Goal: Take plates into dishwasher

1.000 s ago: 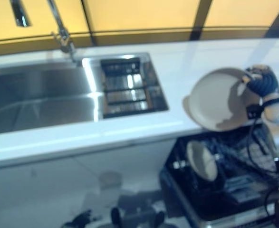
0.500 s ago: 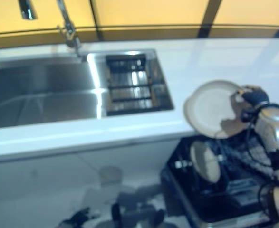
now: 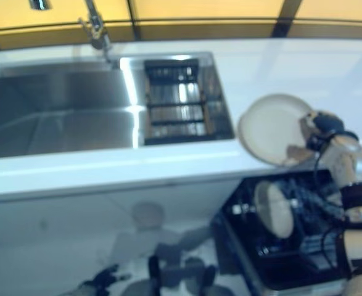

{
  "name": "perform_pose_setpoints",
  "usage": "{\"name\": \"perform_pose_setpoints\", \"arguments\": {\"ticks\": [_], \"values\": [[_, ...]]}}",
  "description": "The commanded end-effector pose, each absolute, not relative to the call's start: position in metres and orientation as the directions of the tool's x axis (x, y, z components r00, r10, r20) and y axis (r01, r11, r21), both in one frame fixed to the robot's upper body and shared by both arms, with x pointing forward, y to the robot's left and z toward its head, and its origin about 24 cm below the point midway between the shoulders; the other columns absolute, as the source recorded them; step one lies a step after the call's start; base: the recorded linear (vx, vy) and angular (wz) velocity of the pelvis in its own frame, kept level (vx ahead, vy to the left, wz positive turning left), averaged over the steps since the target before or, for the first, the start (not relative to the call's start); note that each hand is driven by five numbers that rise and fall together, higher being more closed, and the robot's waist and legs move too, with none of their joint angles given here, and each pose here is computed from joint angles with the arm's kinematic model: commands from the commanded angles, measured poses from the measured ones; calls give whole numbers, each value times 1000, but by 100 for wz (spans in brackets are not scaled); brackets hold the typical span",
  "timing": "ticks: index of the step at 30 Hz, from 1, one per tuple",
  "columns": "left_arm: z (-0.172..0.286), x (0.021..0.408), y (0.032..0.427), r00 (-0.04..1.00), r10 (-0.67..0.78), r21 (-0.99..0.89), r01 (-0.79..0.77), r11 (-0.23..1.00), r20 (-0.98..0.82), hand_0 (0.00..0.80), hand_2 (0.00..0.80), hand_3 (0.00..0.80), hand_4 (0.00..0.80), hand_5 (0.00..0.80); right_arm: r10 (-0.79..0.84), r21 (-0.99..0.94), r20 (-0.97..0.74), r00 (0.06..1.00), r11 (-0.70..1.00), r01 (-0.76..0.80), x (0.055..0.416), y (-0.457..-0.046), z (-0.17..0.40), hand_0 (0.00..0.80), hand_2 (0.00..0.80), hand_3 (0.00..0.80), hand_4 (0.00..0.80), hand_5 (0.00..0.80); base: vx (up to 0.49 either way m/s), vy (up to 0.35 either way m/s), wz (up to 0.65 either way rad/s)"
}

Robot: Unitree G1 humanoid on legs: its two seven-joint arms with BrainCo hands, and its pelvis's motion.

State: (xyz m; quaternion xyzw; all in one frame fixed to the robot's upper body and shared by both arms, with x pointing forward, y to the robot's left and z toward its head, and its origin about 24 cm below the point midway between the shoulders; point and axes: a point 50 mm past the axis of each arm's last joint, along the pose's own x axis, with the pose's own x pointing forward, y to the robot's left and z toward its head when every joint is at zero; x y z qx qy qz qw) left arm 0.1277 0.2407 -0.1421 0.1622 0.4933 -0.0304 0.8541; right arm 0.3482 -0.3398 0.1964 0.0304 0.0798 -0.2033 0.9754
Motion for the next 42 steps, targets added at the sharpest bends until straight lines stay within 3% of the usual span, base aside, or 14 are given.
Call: {"name": "perform_pose_setpoints", "arguments": {"ticks": [1, 10, 25, 42], "values": [[-131, 152, 242, 581, 85, 271, 242, 932, -809, 0, 0, 0, 0, 0, -406, 24, -103, 908, 912, 410, 360, -332, 232, 800, 800, 800, 800, 800, 0, 0, 0], [-127, 161, 240, 607, 74, 261, 226, 939, -791, 0, 0, 0, 0, 0, -571, -285, -145, 808, 806, 518, 350, -362, 246, 800, 800, 800, 800, 800, 0, 0, 0], [-122, 165, 242, 627, 67, 262, 223, 939, -776, 0, 0, 0, 0, 0, -680, -630, -161, 715, 628, 456, 333, -391, 267, 800, 800, 800, 800, 800, 1, 7, 3], [-120, 166, 243, 639, 61, 256, 218, 942, -767, 0, 0, 0, 0, 0, -675, -737, -90, 733, 540, 407, 338, -385, 276, 800, 800, 800, 800, 800, 0, 2, 1]]}}
